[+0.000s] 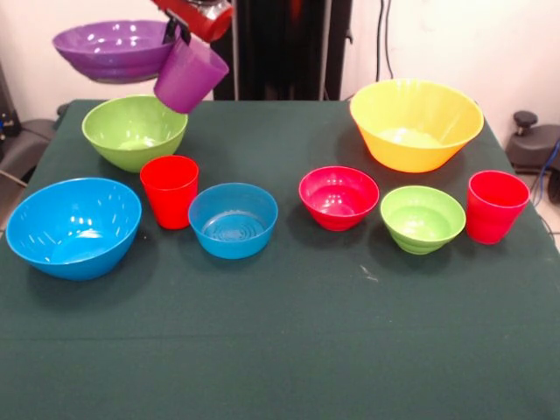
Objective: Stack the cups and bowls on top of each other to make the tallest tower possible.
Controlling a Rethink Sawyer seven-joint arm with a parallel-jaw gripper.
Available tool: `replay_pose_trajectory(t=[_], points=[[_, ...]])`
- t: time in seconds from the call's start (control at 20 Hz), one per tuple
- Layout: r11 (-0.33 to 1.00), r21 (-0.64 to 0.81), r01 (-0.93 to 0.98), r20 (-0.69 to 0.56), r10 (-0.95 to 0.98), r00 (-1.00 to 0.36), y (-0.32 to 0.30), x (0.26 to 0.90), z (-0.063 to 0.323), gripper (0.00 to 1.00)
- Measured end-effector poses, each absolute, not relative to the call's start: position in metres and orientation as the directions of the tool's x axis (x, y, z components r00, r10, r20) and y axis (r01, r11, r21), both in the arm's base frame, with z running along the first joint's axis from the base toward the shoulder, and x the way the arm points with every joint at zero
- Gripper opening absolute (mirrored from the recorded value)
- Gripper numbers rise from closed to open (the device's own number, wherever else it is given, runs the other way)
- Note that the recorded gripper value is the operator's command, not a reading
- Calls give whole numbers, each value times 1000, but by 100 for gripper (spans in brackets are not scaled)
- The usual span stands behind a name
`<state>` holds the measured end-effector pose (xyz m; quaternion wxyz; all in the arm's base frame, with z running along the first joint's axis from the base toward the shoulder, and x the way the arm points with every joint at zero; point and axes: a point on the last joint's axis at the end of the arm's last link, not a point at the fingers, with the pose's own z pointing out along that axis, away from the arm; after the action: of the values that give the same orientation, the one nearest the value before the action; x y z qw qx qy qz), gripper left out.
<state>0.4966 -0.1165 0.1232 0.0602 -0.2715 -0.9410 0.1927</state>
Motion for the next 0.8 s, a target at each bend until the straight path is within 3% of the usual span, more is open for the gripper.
replay_pose_trajectory(t=[0.8], points=[[800, -360, 480, 17, 520, -854, -95, 501, 141, 0]])
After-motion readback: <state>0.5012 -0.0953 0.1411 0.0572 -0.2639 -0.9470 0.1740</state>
